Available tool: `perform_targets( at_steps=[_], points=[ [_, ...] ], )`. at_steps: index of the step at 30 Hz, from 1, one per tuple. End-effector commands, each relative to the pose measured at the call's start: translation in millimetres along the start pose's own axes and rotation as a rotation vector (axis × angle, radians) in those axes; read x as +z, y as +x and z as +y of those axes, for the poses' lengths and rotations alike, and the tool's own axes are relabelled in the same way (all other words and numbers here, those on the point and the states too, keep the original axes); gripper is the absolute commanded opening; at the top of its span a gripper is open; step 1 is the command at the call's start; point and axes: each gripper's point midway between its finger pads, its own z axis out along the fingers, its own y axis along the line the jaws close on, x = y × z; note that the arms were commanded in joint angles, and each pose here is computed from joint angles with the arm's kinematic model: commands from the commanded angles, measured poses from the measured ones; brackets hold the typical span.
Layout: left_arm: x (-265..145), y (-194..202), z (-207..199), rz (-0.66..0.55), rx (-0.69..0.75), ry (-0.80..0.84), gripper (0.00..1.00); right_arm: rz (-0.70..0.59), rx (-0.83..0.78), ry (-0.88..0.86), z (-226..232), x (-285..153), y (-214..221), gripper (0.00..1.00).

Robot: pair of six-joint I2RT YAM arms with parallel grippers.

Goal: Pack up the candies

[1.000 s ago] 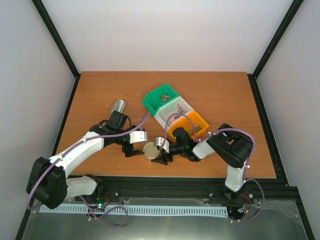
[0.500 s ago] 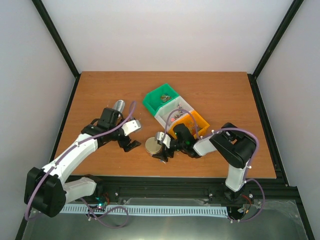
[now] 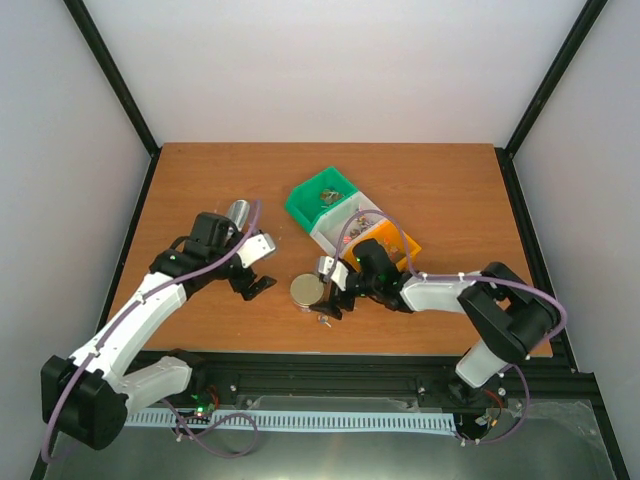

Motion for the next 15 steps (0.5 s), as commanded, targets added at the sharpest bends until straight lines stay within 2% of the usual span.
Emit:
perform_targets(
  at_steps=[1,7,12,15],
  points=[
    [-19,-16,11,-0.024,-0.070,-0.058,1.00,-0.046,-0.032,0.013,-3,-18,-34,1.00],
    [-30,-45,27,-0.015,-0.180,-0.060,1.00,-0.104,-0.050,0.094,-23,-58,-84,1.00],
    [-26,-74,51,0.027,-0.264,-0.054,1.00,-0.141,-0.048,0.227,-59,-102,-123,1.00],
    [-23,-89,72,0.059,-0.367,-0.012,1.00,-0.152,-0.017,0.310,-84,-131,-136,1.00]
  ],
)
